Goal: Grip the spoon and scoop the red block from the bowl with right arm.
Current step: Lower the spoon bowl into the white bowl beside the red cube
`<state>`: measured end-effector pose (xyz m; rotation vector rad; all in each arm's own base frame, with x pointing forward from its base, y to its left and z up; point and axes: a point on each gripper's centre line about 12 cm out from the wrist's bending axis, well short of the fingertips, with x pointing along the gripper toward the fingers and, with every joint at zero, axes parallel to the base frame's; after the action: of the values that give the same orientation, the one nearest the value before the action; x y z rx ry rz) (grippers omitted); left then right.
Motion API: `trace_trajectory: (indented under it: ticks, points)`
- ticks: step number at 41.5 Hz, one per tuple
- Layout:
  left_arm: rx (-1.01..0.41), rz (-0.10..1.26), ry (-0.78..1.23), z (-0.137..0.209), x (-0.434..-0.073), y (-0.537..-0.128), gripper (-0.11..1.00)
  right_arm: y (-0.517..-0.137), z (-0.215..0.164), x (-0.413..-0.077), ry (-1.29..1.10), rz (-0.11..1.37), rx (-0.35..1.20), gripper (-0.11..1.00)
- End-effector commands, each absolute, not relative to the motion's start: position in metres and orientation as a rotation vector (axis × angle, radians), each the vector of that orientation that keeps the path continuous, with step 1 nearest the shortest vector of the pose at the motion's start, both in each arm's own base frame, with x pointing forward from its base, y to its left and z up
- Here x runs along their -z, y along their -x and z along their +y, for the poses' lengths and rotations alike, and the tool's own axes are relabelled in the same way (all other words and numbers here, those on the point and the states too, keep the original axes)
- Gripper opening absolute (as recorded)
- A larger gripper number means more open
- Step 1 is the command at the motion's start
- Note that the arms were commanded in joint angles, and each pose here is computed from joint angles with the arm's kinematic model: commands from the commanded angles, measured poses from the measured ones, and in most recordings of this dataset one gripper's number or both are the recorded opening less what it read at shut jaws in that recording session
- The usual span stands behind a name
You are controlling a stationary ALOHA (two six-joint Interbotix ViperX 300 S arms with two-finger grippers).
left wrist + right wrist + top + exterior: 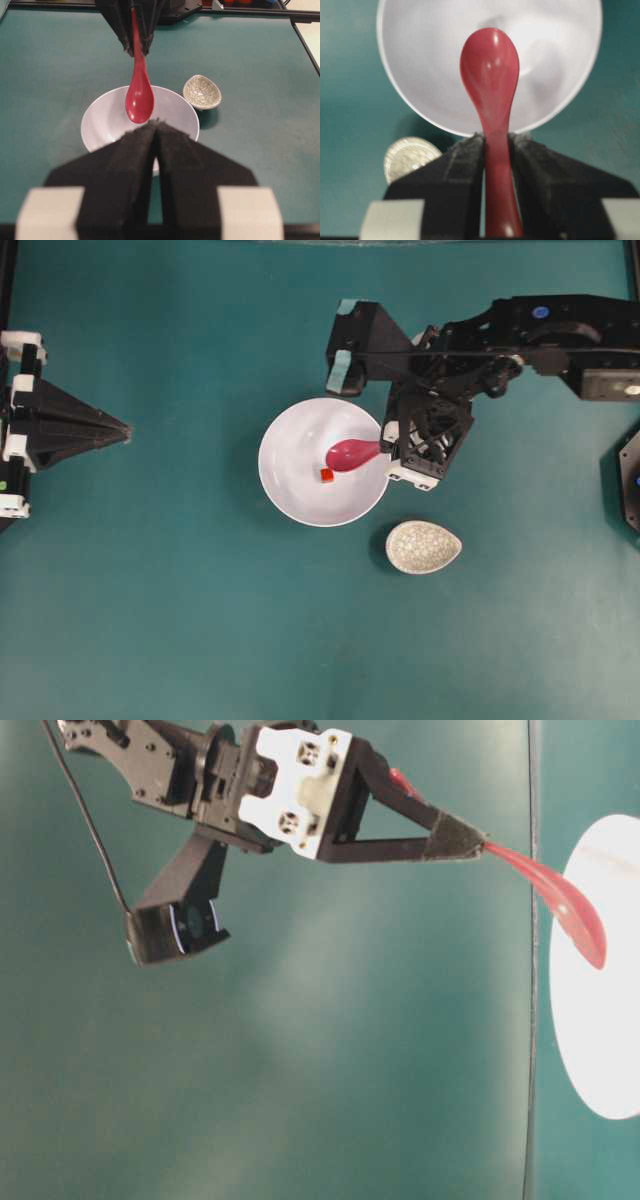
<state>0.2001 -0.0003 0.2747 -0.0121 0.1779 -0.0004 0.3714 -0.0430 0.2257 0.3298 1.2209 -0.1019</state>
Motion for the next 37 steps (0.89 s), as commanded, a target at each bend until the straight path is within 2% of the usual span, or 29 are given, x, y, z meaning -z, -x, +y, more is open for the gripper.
trace_trajectory:
  ticks: [1,20,37]
  points:
    - [0.002,0.149,0.009,-0.001,-0.287,-0.204,0.00,-0.374,-0.046,-0.238,-0.324,1.208,0.108,0.25]
    - [0.002,0.149,0.009,-0.001,-0.287,-0.204,0.00,-0.378,-0.045,-0.218,-0.325,1.271,0.105,0.25]
    - [0.002,0.149,0.009,-0.001,-0.287,-0.204,0.00,-0.386,-0.044,-0.206,-0.314,1.268,0.102,0.25]
